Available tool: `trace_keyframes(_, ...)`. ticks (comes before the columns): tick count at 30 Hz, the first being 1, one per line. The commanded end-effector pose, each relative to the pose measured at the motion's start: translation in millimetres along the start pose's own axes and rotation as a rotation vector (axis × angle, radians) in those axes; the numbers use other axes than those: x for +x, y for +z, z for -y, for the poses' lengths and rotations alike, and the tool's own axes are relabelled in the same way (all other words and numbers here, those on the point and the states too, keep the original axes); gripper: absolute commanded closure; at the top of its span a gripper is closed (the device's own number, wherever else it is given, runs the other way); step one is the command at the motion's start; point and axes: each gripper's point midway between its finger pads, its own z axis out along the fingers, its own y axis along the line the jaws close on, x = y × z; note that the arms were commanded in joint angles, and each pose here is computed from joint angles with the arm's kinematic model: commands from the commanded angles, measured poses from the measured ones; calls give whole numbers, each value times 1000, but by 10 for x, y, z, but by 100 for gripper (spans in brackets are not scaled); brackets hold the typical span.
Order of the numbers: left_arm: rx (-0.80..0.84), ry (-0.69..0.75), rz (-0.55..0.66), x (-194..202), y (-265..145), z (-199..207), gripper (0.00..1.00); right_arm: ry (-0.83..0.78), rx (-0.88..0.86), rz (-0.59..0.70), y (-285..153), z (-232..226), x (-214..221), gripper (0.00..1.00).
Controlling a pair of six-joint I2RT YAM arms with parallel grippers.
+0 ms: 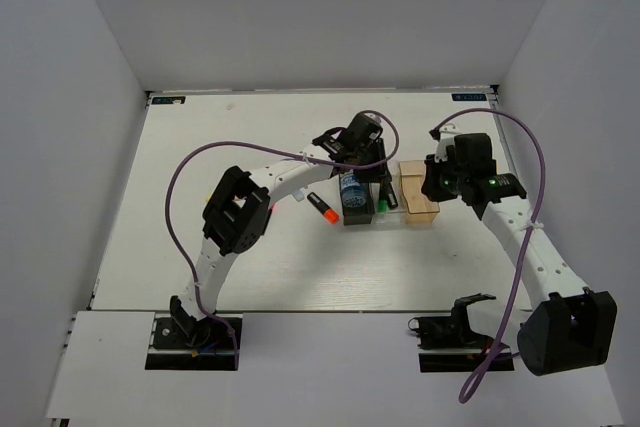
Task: Sort the stationery into containers
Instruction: Place the pen in the storage box, then pick up the pen from the center of the board.
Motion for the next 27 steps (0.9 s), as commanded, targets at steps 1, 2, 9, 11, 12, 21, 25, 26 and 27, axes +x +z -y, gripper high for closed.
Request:
trace_keyframes(1,90,54,63,-207,-377,370,92,4,-23,26,-21,-25,-40,86)
trace_keyframes(2,87,68,63,-192,-417,342,100,6,-23,28,-27,-19,-39,91)
trace_keyframes(9,-52,343,96,107,-1557,-277,58,-138,-247,32,-66,-331,72,51)
trace_keyframes(11,-233,323,56,266,-1870,-893,37,-163,-299,37,-83,-420,99,18)
trace_keyframes(12,-299,305,66,221,-1966,-1111,32,-174,-321,43,-100,-459,87,18)
trace_keyframes(21,-519,239,-61,579,-2062,-2299,38,-169,-390,17,-74,-551,156,40)
trace_keyframes(25,-506,218,-84,599,-1908,-2454,38,-163,-379,18,-72,-537,152,40)
trace_keyframes(26,-513,220,-96,597,-1878,-2485,38,-159,-377,15,-59,-533,159,40)
trace_keyframes(27,-517,218,-87,564,-1888,-2490,38,-158,-376,15,-57,-528,154,40)
